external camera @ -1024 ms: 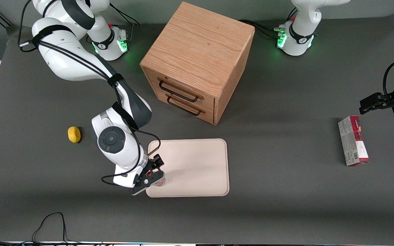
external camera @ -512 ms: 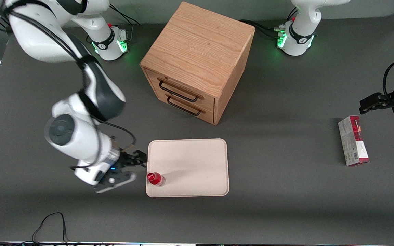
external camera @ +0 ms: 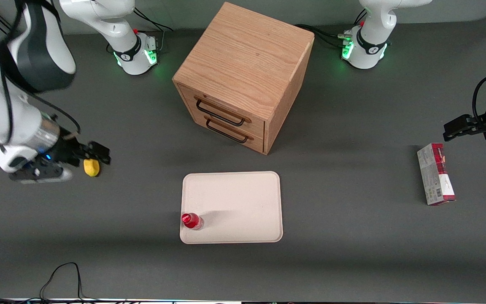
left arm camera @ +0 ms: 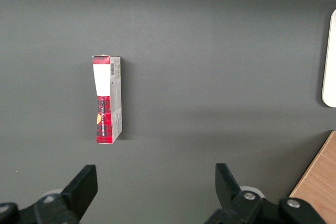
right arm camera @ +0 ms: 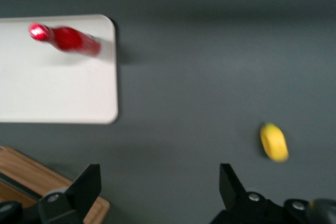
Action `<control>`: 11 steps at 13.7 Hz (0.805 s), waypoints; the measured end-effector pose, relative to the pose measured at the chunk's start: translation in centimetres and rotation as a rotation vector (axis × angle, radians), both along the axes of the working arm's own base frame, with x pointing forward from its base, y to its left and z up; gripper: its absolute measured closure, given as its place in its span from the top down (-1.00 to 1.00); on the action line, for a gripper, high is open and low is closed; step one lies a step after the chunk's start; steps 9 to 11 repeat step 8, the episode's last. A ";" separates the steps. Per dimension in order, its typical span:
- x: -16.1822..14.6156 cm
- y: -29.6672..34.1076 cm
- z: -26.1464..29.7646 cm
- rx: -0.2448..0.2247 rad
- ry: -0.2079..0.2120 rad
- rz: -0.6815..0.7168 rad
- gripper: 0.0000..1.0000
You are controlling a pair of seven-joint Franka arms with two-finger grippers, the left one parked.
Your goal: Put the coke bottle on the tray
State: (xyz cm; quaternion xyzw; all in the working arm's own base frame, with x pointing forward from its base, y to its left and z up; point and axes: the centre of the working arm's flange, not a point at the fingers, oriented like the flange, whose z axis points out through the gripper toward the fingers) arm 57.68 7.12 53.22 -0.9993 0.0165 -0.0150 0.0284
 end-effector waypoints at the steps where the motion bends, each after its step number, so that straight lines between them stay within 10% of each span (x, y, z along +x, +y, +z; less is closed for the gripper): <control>1: -2.4 -1.3 0.7 -0.005 -0.001 -0.017 1.00; 11: -9.2 -4.7 4.9 -0.005 0.043 -0.060 1.00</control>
